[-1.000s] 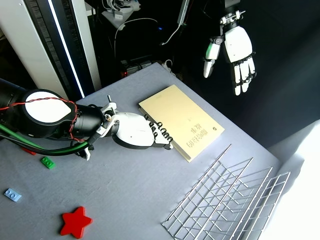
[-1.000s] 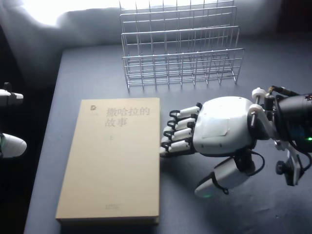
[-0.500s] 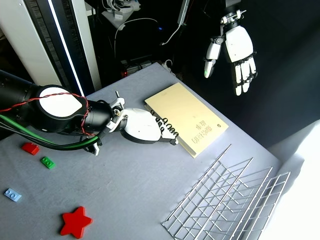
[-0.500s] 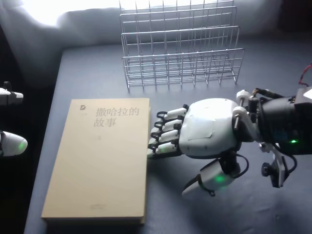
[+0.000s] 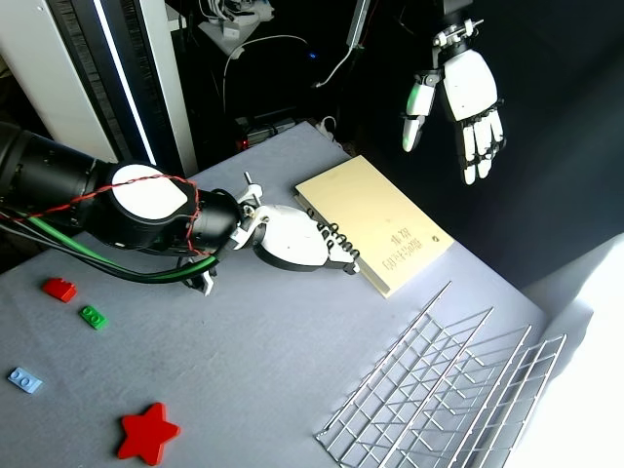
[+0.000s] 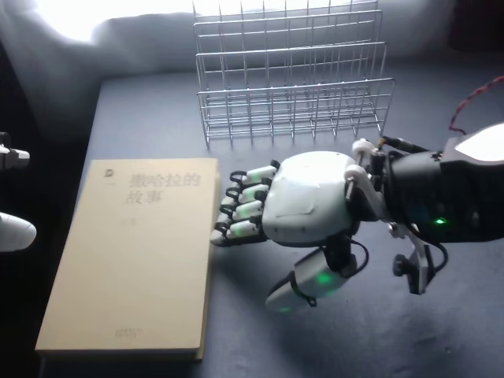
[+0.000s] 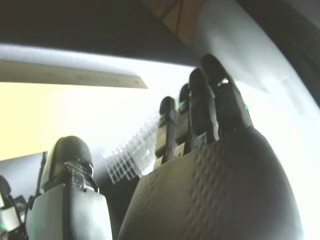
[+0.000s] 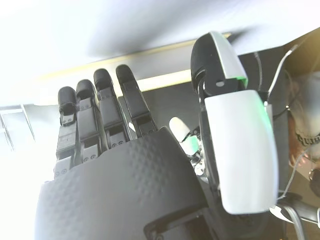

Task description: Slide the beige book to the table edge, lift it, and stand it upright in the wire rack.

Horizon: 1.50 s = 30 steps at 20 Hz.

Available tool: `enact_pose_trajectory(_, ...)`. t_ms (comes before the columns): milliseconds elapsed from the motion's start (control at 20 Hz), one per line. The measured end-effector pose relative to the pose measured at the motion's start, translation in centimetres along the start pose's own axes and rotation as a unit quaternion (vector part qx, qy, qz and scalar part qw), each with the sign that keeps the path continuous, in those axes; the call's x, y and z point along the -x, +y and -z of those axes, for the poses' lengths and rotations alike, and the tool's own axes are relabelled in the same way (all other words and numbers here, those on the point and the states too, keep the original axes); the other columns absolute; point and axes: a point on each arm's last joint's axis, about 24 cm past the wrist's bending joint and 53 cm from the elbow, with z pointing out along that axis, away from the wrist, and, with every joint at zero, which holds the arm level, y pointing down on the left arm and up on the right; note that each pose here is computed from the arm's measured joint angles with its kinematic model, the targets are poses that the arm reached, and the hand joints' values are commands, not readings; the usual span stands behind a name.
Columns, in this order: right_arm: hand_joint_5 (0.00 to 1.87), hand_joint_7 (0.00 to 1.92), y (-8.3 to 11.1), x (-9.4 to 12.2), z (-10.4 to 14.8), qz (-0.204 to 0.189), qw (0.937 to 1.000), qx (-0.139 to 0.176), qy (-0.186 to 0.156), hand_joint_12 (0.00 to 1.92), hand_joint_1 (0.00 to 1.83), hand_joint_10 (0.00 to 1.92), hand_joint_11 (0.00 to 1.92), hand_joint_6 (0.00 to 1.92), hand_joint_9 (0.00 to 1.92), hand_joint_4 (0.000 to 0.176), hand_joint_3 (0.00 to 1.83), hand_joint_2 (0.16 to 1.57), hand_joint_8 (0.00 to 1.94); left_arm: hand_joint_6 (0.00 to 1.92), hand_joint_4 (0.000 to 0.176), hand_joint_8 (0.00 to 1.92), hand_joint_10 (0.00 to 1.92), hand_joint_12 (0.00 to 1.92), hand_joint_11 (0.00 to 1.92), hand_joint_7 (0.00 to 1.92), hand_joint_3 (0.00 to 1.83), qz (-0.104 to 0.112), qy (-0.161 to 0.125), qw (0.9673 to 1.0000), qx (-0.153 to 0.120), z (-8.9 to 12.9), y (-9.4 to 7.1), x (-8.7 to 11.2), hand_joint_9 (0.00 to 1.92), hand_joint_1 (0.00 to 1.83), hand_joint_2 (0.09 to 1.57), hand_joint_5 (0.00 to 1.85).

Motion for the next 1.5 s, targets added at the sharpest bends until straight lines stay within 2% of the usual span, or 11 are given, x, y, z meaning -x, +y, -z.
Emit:
enact_pose_trajectory(150,0.15,0.17,0.2,0.0,-0.8,0.0,1.0,0.002,0.0,0.38,0.12,0.0,0.0,0.0,0.14,0.0,0.0,1.16,0.0,0.01,0.054,0.0,0.0,0.79,0.0,0.11,0.0,0.0,-0.004,1.0,0.003,-0.1,0.3,0.4,0.17,0.39,1.1,0.16)
enact_pose_trajectory(350,0.15,0.18,0.0,0.0,-1.0,-0.001,1.0,-0.001,0.0,0.39,0.11,0.0,0.0,0.0,0.14,0.0,0.0,1.17,0.0,0.0,0.06,0.0,0.0,0.83,0.0,0.1,0.0,0.001,-0.006,1.0,0.002,-0.1,0.3,0.7,0.17,0.38,1.09,0.16)
enact_pose_trajectory(700,0.13,0.16,0.8,-0.1,-1.7,-0.006,1.0,0.005,0.001,0.38,0.12,0.0,0.0,0.0,0.12,0.0,0.0,1.17,0.0,0.0,0.057,0.0,0.0,0.76,0.0,0.09,0.0,0.001,-0.008,1.0,0.004,-0.1,0.5,0.8,0.14,0.39,1.1,0.15)
enact_pose_trajectory(750,0.13,0.16,0.8,-0.1,-1.7,-0.006,1.0,0.004,0.001,0.4,0.11,0.0,0.0,0.0,0.12,0.0,0.0,1.17,0.0,0.0,0.063,0.01,0.01,0.76,0.0,0.11,0.0,0.001,-0.008,1.0,0.004,-0.1,0.5,0.9,0.15,0.39,1.1,0.15)
enact_pose_trajectory(900,0.13,0.17,1.0,0.3,-1.9,-0.006,1.0,0.004,-0.003,0.42,0.1,0.0,0.0,0.0,0.13,0.0,0.0,1.17,0.0,0.0,0.063,0.01,0.01,0.78,0.0,0.12,0.0,0.002,-0.009,1.0,0.003,-0.1,0.4,0.9,0.17,0.37,1.1,0.15)
enact_pose_trajectory(950,0.16,0.18,1.2,0.5,-2.0,-0.006,1.0,0.005,-0.004,0.45,0.09,0.01,0.0,0.01,0.15,0.0,0.0,1.17,0.0,0.01,0.053,0.01,0.01,0.79,0.0,0.12,0.0,0.002,-0.009,1.0,0.003,-0.1,0.4,1.0,0.17,0.38,1.1,0.17)
enact_pose_trajectory(1050,0.14,0.15,1.4,0.4,-2.1,-0.008,0.9999,0.007,-0.004,0.32,0.12,0.0,0.0,0.0,0.12,0.0,0.0,1.17,0.0,0.0,0.064,0.0,0.0,0.8,0.0,0.1,0.0,0.002,-0.009,0.9999,0.003,-0.1,0.5,1.0,0.15,0.35,1.11,0.15)
enact_pose_trajectory(1200,0.13,0.15,1.6,0.4,-2.3,-0.008,0.9999,0.008,-0.004,0.32,0.12,0.0,0.0,0.0,0.12,0.0,0.0,1.16,0.0,0.0,0.077,0.0,0.0,0.81,0.0,0.1,0.0,0.002,-0.011,0.9999,0.004,-0.1,0.6,1.2,0.15,0.34,1.1,0.14)
enact_pose_trajectory(1400,0.12,0.17,1.8,0.6,-2.6,-0.01,0.9999,0.008,-0.006,0.38,0.12,0.0,0.0,0.0,0.13,0.0,0.0,1.17,0.0,0.0,0.065,0.0,0.0,0.81,0.0,0.09,0.0,0.002,-0.011,0.9999,0.005,-0.2,0.6,1.2,0.13,0.34,1.1,0.12)
enact_pose_trajectory(1500,0.12,0.17,2.0,0.6,-2.9,-0.01,0.9999,0.007,-0.006,0.34,0.12,0.0,0.0,0.0,0.12,0.0,0.0,1.17,0.0,0.0,0.066,0.0,0.0,0.78,0.0,0.09,0.0,0.002,-0.011,0.9999,0.005,-0.2,0.6,1.2,0.11,0.33,1.11,0.11)
